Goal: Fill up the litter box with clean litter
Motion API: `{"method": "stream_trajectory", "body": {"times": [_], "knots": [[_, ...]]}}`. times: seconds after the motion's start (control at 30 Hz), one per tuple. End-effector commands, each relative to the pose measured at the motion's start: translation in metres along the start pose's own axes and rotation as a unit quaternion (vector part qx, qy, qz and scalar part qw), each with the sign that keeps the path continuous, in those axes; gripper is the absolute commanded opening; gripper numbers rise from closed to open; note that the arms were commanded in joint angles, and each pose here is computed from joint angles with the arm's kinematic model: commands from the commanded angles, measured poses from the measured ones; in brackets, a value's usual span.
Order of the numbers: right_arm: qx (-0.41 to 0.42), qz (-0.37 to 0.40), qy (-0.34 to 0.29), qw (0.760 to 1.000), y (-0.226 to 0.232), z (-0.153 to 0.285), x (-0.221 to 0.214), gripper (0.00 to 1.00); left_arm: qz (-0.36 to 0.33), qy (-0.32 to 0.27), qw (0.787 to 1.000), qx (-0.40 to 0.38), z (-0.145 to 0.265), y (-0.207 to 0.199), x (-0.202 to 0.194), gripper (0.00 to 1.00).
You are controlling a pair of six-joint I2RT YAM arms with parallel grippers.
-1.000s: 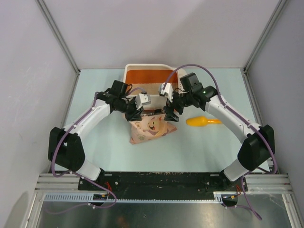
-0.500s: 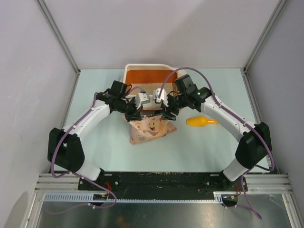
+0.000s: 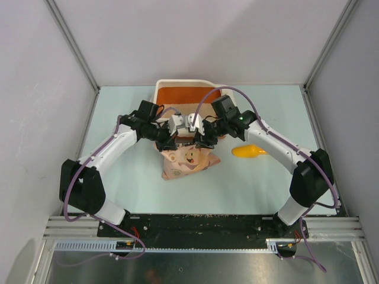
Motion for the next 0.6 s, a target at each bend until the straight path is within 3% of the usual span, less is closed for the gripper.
{"method": "stream_trajectory", "body": {"times": [0.0, 0.33, 0.57], "knots": [[-0.011, 0.037, -0.017, 0.999, -0.008, -0.002, 0.016, 0.5, -0.004, -0.048, 0.999, -0.018, 0.009, -0.01, 0.022, 0.0], [-0.017, 0.054, -0.002, 0.998, -0.008, -0.004, 0.01, 0.36, 0.0, -0.049, 0.999, -0.021, 0.008, -0.01, 0.022, 0.0], [-0.024, 0.064, 0.01, 0.998, -0.011, -0.005, 0.002, 0.41, 0.0, -0.049, 0.999, -0.018, 0.007, -0.006, 0.024, 0.0]]}}
Point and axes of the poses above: each gripper's point midway between its finger pads, its own z axis back along the fingers, its own y axis along the line the jaws close on, x = y × z, the point moved 3 cm from there along z, back along the fingers, and after that the axes turned 7 degrees about -z, right-handed, at the moved point
